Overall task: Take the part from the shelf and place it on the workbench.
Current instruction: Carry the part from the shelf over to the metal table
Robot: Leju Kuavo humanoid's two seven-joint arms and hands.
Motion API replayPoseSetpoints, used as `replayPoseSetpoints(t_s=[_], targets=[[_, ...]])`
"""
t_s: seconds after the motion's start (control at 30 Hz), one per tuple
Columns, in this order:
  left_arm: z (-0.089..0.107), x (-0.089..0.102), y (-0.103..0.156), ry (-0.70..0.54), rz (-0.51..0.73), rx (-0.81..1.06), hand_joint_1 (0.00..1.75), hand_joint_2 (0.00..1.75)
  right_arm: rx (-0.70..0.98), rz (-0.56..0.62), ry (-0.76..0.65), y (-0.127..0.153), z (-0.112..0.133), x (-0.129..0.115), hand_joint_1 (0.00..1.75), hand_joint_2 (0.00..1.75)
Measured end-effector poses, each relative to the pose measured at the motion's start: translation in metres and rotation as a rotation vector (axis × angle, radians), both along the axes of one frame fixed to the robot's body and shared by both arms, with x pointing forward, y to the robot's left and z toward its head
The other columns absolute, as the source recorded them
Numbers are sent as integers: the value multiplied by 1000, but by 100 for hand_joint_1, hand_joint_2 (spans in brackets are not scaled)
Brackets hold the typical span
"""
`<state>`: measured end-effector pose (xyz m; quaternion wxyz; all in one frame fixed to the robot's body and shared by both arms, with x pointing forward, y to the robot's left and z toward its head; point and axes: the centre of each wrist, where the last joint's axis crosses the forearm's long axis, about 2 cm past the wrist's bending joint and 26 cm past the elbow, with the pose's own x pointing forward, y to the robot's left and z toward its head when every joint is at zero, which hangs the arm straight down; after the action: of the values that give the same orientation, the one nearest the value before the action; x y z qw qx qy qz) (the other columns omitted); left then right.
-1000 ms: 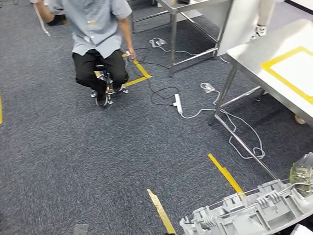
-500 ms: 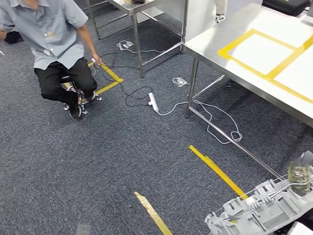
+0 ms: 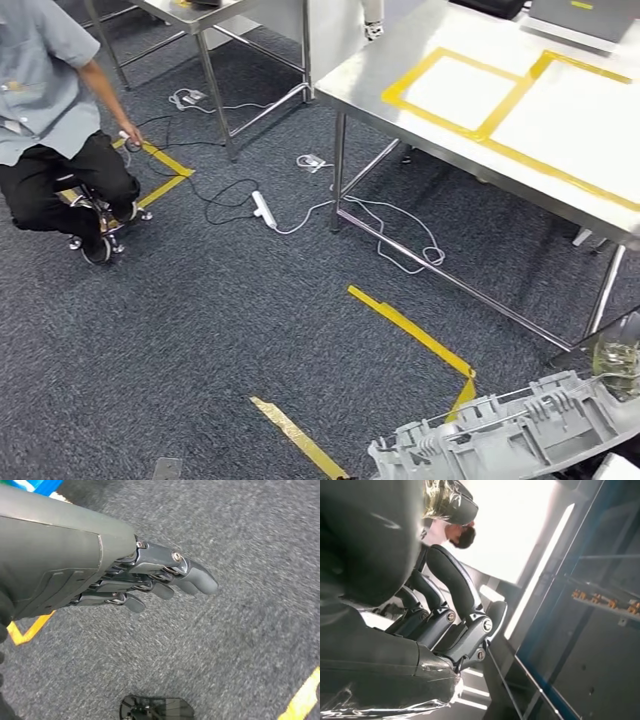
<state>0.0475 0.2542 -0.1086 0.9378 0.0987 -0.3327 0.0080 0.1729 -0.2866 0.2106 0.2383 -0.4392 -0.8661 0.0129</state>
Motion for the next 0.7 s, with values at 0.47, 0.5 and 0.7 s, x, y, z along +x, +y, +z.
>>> replayPoseSetpoints(t_s=[0.47, 0.5, 0.7], targets=[[0, 0, -1, -10, -17, -2, 0, 175, -3, 7, 7, 1, -2, -4, 175, 175], [0, -1, -1, -9, -18, -2, 0, 175, -3, 7, 7, 0, -2, -4, 175, 175], [0, 0, 1, -11, -25, 1, 0, 175, -3, 8, 11, 0, -3, -5, 175, 175]])
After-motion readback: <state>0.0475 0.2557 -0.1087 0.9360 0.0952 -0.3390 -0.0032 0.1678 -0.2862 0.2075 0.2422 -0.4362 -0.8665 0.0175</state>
